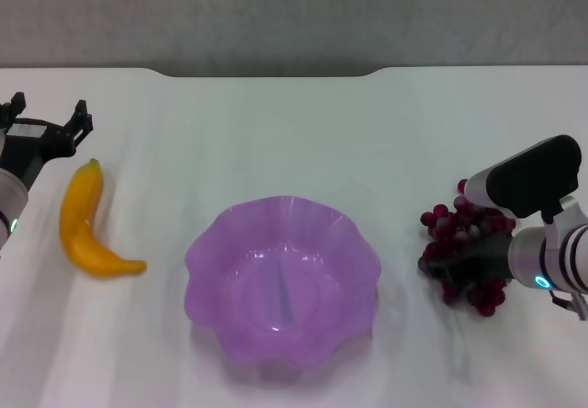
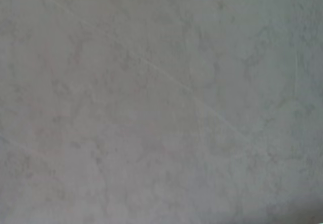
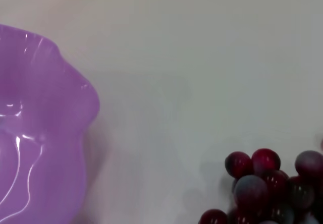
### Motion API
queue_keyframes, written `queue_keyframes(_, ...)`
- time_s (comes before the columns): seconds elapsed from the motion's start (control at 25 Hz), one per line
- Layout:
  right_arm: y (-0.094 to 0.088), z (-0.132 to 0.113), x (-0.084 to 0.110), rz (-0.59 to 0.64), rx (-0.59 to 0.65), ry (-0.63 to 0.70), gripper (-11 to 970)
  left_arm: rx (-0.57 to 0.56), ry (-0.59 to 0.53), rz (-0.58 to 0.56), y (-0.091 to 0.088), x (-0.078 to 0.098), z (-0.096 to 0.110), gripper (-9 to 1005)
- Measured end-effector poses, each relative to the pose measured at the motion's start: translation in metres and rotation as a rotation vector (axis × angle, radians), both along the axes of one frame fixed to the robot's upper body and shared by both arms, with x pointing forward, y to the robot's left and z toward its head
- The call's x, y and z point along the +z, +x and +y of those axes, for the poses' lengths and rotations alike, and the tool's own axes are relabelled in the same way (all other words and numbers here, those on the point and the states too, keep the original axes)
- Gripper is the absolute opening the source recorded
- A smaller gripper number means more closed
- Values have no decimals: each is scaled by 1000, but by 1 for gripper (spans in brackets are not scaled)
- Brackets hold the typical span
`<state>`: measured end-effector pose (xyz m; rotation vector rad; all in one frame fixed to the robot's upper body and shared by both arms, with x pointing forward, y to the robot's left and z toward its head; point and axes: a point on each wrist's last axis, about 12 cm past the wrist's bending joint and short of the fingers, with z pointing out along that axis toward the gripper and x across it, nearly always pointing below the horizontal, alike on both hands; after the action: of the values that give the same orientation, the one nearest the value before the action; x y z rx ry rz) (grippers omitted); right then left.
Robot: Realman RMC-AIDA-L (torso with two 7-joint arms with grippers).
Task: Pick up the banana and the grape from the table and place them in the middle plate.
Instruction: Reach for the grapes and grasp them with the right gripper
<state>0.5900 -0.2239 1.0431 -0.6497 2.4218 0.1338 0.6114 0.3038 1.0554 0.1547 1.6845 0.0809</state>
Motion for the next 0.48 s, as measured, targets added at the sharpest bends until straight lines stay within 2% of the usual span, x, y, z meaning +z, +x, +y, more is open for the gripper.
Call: queue_keyframes(0.48, 0, 1, -1, -7, 3, -1, 550, -1, 0, -1, 0, 0, 0, 876)
